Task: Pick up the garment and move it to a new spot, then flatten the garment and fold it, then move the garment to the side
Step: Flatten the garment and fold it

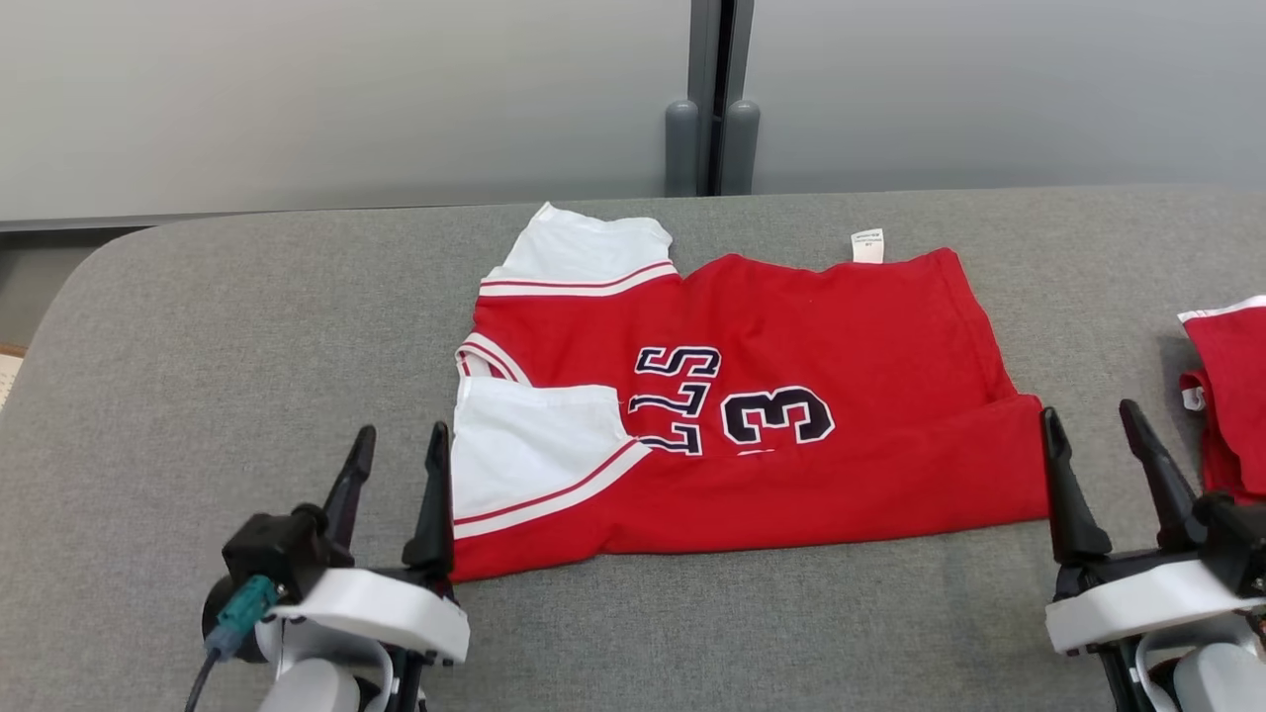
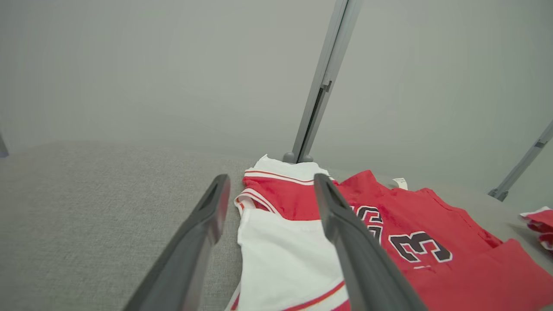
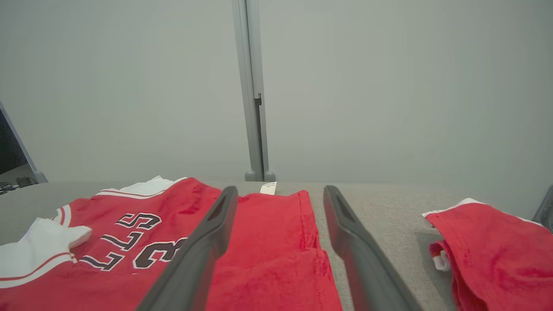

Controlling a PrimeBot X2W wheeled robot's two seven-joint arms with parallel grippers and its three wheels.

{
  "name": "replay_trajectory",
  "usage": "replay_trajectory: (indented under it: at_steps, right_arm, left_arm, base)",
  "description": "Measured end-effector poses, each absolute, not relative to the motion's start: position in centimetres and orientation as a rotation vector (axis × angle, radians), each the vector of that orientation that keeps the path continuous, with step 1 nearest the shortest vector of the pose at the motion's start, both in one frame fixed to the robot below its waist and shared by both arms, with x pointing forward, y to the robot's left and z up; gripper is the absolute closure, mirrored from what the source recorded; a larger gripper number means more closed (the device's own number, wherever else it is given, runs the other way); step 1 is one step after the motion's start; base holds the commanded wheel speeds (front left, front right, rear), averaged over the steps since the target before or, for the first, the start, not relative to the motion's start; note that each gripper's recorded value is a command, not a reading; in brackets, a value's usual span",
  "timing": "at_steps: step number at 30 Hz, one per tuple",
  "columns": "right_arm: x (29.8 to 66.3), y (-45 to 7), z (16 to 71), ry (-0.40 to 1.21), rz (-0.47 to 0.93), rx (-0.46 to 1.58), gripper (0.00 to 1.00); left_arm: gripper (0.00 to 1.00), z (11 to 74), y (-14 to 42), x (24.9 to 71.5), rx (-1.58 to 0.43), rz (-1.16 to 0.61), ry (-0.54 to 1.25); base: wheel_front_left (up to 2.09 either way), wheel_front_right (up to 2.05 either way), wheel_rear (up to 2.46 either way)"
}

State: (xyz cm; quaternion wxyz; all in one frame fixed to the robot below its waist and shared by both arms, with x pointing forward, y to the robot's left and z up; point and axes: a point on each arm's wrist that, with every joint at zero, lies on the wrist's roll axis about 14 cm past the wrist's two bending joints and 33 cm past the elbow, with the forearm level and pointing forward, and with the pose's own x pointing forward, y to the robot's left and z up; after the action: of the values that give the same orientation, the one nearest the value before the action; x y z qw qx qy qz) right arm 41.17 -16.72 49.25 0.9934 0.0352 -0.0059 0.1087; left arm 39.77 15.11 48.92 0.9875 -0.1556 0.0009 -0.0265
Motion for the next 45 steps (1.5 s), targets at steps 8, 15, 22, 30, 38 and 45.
replay_trajectory:
  at_steps: [8, 15, 22, 30, 38, 45]
  right_arm:
    - [40.0, -16.1, 49.1, -0.011, 0.244, 0.012, 0.00]
    - [40.1, -16.9, 49.9, -0.033, 0.222, 0.016, 0.00]
    - [40.0, -17.4, 49.6, -0.025, 0.208, 0.024, 0.00]
    - [40.4, -18.5, 49.5, -0.024, 0.172, 0.030, 0.00]
    - [40.3, -19.2, 48.2, 0.014, 0.151, 0.023, 0.00]
    - [40.7, -19.4, 43.9, 0.188, 0.118, 0.059, 0.00]
  left_arm:
    - [0.00, 43.5, 14.2, 36.8, -0.243, -0.066, 0.166]
    - [0.00, 41.5, 14.4, 36.4, -0.205, -0.055, 0.232]
    - [0.00, 37.7, 14.1, 36.1, -0.159, -0.054, 0.372]
    - [0.00, 35.3, 14.0, 37.1, -0.132, -0.052, 0.485]
    - [1.00, 35.3, 13.1, 37.9, -0.163, -0.094, 0.502]
    - [1.00, 38.2, 15.2, 39.7, -0.187, -0.022, 0.382]
  base:
    - [0.00, 0.00, 0.00]
    - [0.00, 0.00, 0.00]
    - [0.00, 0.00, 0.00]
    - [0.00, 0.00, 0.00]
    - [0.00, 0.00, 0.00]
    - [0.00, 0.00, 0.00]
